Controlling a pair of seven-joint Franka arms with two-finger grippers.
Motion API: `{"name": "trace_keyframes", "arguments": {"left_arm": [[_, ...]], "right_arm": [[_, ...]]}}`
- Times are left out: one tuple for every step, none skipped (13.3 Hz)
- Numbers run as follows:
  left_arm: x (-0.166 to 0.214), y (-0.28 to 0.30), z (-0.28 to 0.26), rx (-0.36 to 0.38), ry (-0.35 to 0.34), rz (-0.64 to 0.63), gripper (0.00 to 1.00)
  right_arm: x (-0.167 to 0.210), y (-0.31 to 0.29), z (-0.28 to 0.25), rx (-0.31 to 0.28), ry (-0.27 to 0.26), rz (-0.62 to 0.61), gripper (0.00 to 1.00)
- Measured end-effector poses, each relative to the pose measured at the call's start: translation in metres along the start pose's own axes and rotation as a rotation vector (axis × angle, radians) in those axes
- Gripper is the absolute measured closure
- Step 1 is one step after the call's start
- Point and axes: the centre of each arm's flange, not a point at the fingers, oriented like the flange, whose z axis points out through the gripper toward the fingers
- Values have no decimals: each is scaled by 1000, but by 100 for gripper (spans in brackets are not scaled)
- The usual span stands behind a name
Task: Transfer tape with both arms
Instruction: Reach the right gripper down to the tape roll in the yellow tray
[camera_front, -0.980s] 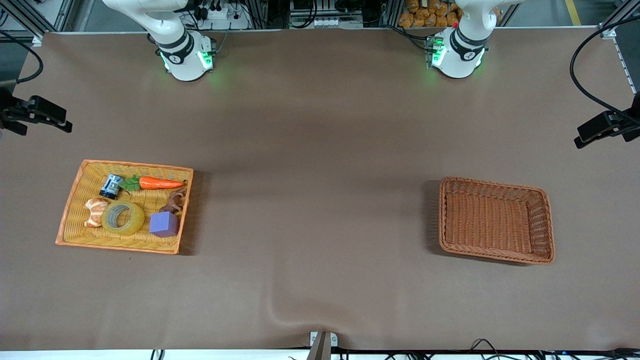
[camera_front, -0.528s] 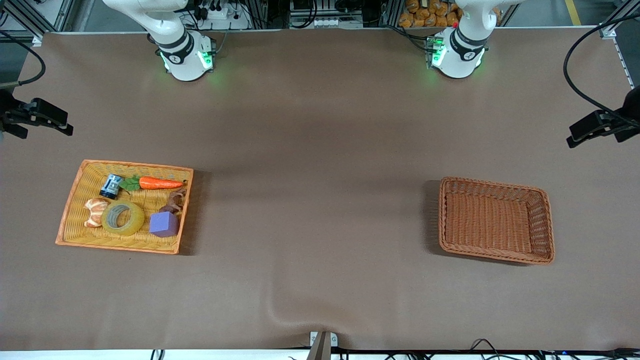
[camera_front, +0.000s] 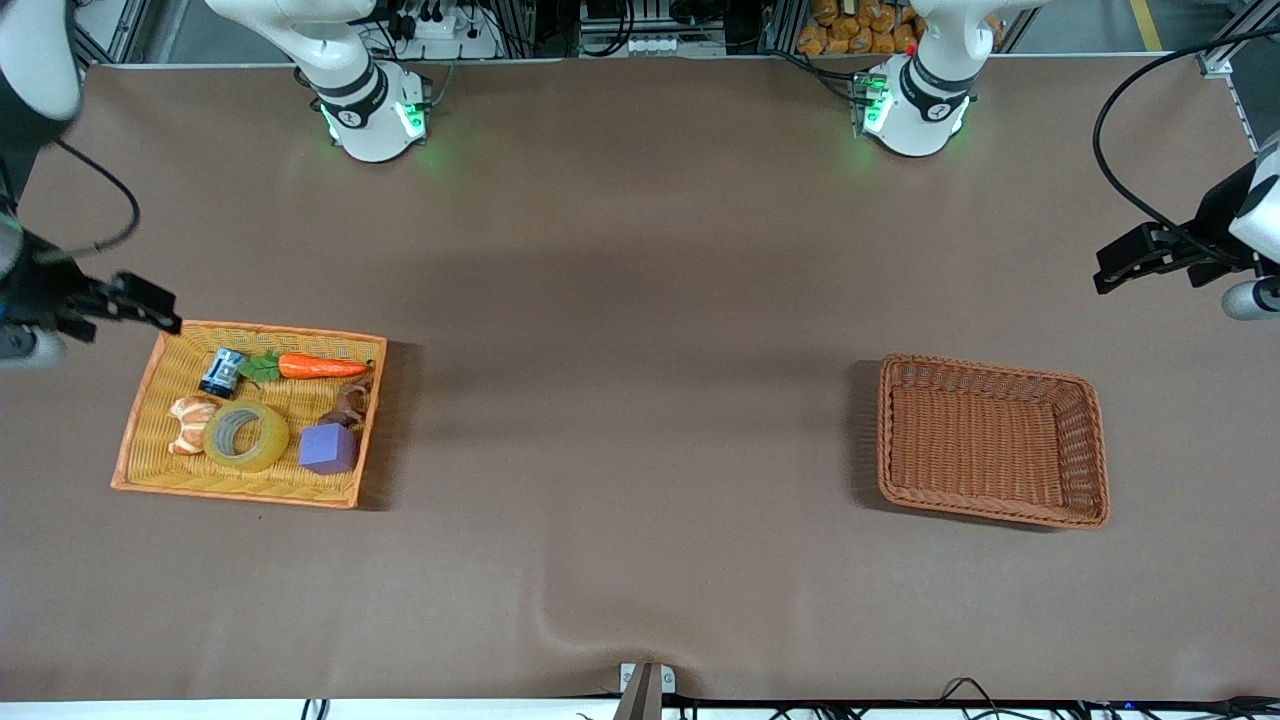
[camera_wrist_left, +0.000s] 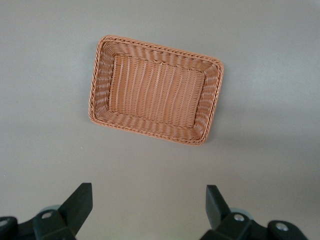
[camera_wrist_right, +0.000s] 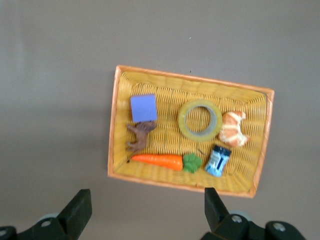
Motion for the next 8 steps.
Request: {"name": "trace_keyframes", "arguments": {"left_arm": [[0, 0, 4, 1, -4, 0, 0], [1, 1, 6, 1, -7, 1, 0], [1, 2, 7, 1, -7, 3, 0], [0, 2, 7, 1, -7, 3, 0], [0, 2, 7, 1, -7, 4, 0], [0, 2, 7, 1, -8, 4, 0], [0, 2, 8, 2, -10, 4, 0], [1, 2, 10, 2, -10, 4, 0]], "right_arm": [[12, 4, 25, -3, -16, 3, 0], [24, 8, 52, -6, -34, 6, 0], [35, 11, 81, -7, -50, 9, 0], [44, 13, 111, -7, -70, 10, 0], [51, 14, 141, -7, -93, 10, 0], [57, 17, 173, -9, -123, 11, 0], [59, 23, 204, -13, -162, 16, 0], [58, 32, 232, -12, -202, 28, 0]]}}
